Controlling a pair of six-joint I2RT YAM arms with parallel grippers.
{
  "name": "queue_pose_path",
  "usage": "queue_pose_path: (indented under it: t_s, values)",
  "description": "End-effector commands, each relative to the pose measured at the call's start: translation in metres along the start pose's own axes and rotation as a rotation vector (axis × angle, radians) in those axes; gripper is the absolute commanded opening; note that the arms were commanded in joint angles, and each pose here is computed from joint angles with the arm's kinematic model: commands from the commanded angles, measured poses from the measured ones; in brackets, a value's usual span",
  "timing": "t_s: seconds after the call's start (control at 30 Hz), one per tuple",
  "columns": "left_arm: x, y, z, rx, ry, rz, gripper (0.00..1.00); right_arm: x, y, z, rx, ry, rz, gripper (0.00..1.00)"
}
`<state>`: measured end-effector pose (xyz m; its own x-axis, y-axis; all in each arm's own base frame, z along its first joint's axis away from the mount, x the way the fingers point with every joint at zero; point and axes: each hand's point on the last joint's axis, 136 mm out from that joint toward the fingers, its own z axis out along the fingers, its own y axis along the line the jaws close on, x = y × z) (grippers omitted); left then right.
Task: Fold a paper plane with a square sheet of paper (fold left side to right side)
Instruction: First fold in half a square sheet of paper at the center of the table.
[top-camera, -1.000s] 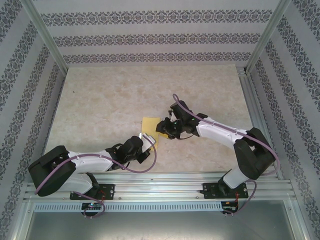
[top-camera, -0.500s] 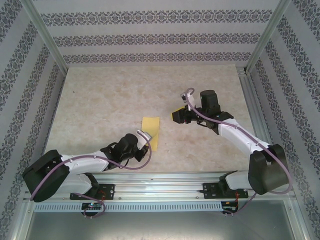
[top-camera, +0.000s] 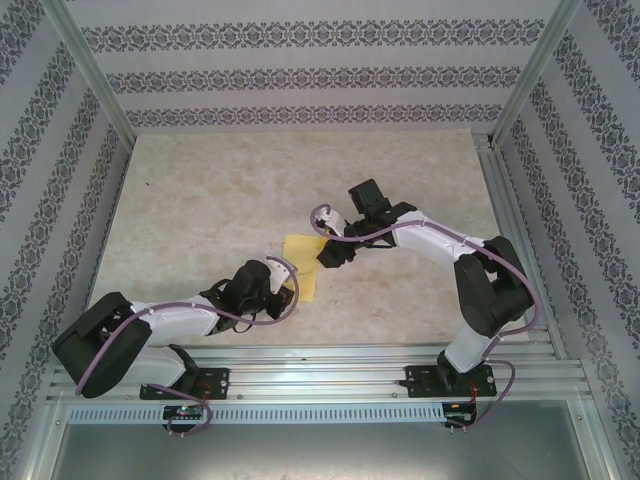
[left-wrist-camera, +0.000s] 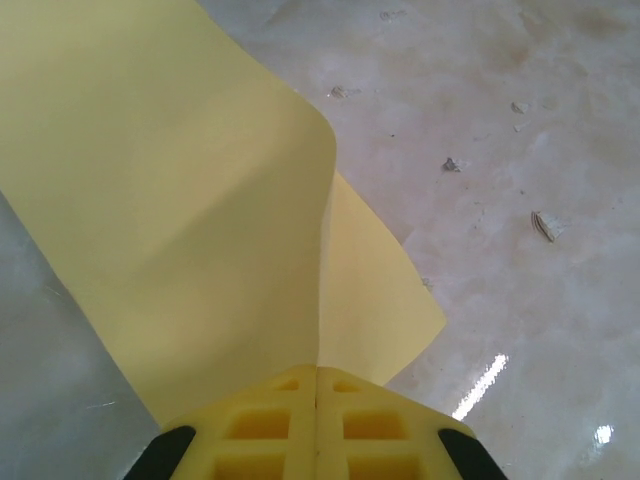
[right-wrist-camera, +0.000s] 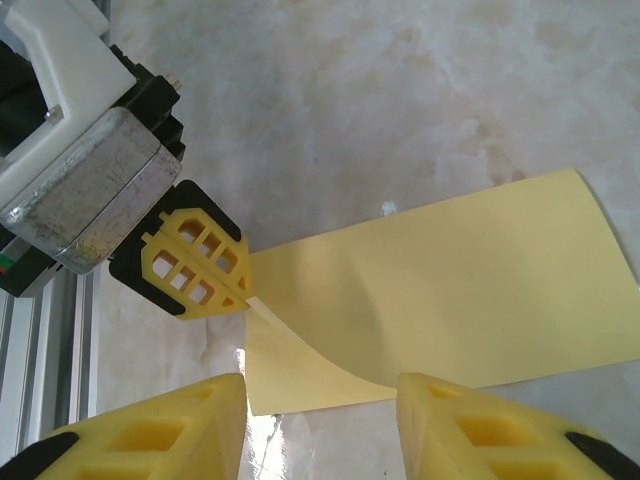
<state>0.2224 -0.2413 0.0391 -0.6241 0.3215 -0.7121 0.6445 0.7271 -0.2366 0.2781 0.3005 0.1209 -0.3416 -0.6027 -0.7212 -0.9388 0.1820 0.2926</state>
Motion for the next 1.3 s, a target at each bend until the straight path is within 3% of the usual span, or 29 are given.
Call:
queue_pose_path:
  t_s: [0.0,0.17,0.27,0.4,0.53,0.8,1.1,1.27]
  values:
    - [-0.003,-0.001,0.003,0.036,-0.027,-0.079,0.0,0.001,0.002,0.002,-0.013,0.037,-0.017,0.45]
    - [-0.01,0.006,-0.001,0.037,-0.039,-0.121,0.0,-0.029,0.006,-0.004,-0.001,-0.124,0.205,0.44]
    - [-0.011,0.008,-0.003,0.041,-0.03,-0.133,0.0,-0.039,0.004,-0.005,-0.018,-0.218,0.428,0.43]
    - [-0.006,0.013,-0.001,0.037,-0.001,-0.147,0.0,-0.032,0.004,0.007,-0.039,-0.254,0.689,0.4]
    - [-0.007,0.018,0.0,0.033,-0.004,-0.167,0.0,-0.025,0.008,0.018,-0.044,-0.29,0.841,0.21]
    - [-0.01,0.025,0.006,0.034,0.025,-0.182,0.0,-0.004,0.013,0.037,-0.043,-0.321,1.014,0.07]
    - [-0.021,0.032,0.006,0.025,0.018,-0.182,0.0,0.019,0.018,0.063,-0.034,-0.31,1.124,0.04]
    - [-0.016,0.031,0.001,0.029,0.033,-0.184,0.0,0.028,0.014,0.064,0.016,-0.286,1.125,0.07]
